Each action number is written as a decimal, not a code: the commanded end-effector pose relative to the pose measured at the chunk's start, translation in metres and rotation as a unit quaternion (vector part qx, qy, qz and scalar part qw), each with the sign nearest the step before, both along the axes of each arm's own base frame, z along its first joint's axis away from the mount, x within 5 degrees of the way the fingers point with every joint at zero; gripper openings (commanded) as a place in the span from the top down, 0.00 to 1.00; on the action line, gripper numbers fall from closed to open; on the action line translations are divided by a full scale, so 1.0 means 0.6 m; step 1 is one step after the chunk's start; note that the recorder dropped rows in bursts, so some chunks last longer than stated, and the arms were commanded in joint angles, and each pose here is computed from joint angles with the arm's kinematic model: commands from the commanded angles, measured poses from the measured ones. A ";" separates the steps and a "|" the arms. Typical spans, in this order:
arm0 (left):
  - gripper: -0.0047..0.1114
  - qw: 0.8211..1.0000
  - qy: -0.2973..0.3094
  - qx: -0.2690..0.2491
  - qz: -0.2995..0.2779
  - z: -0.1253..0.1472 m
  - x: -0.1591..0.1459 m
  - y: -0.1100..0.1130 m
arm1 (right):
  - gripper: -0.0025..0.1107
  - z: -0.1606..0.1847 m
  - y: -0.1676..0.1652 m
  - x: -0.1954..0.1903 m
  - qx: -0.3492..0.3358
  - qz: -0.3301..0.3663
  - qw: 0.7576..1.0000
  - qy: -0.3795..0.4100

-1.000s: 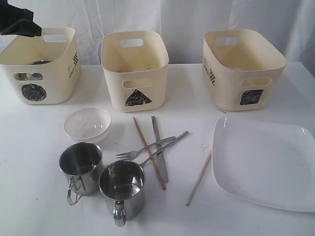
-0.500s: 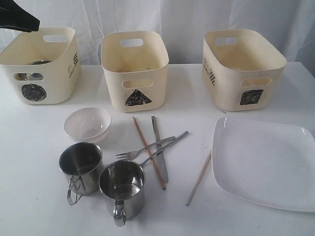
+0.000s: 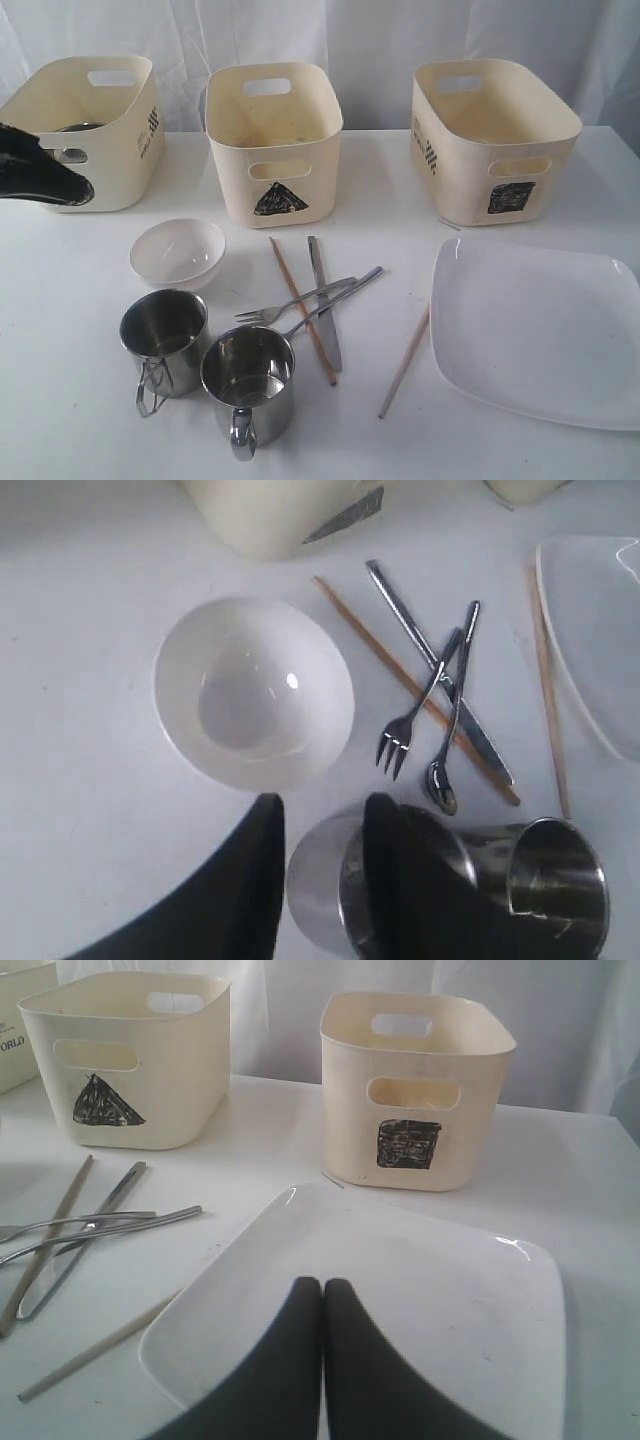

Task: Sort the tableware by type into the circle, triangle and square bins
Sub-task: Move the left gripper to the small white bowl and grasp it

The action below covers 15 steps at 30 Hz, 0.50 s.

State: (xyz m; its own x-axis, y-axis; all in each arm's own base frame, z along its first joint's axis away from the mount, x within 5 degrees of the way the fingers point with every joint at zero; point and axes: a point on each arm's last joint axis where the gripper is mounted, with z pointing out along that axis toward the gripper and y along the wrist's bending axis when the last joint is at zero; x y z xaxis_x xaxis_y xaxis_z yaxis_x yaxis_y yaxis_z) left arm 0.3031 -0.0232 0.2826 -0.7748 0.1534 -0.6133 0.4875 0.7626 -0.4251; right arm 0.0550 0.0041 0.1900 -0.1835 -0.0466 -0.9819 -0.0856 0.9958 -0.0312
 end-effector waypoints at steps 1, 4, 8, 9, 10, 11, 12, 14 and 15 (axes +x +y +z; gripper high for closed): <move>0.49 0.999 -0.023 0.009 0.023 -0.018 0.007 -0.010 | 0.98 -0.001 0.000 0.000 -0.002 0.002 1.000 -0.007; 0.35 0.999 -0.030 0.026 0.027 -0.049 0.032 -0.056 | 0.98 -0.001 0.000 0.000 -0.002 0.002 1.000 -0.007; 0.36 0.997 -0.014 0.068 0.020 -0.115 0.058 -0.098 | 0.98 -0.001 0.000 0.000 -0.002 0.002 1.000 -0.007; 0.36 0.997 -0.002 0.071 0.021 -0.131 0.063 -0.099 | 0.98 -0.001 0.000 0.000 -0.002 0.002 1.000 -0.007; 0.36 0.997 0.006 0.075 0.022 -0.144 0.067 -0.100 | 0.98 -0.001 0.000 0.000 -0.002 0.002 1.000 -0.007; 0.36 0.996 0.008 0.081 0.028 -0.154 0.071 -0.098 | 0.98 -0.001 0.000 0.000 -0.002 0.002 1.000 -0.007; 0.36 0.996 0.007 0.087 0.032 -0.161 0.075 -0.096 | 0.98 -0.001 0.000 0.000 -0.002 0.002 1.000 -0.007; 0.36 0.995 0.002 0.097 0.034 -0.164 0.078 -0.094 | 0.98 -0.001 0.000 0.000 -0.002 0.002 1.000 -0.007; 0.36 0.994 -0.002 0.105 0.032 -0.164 0.078 -0.092 | 0.98 -0.001 0.000 0.000 -0.002 0.002 1.000 -0.007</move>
State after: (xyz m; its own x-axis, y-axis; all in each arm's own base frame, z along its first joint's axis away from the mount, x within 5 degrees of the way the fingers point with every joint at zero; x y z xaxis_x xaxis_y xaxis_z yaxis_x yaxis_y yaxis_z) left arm 0.3508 -0.0774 0.1838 -0.7884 0.2157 -0.5762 0.4287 0.8643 -0.2630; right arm 0.0550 0.0041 0.1900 -0.1835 -0.0466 -0.9819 -0.0856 0.9958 -0.0312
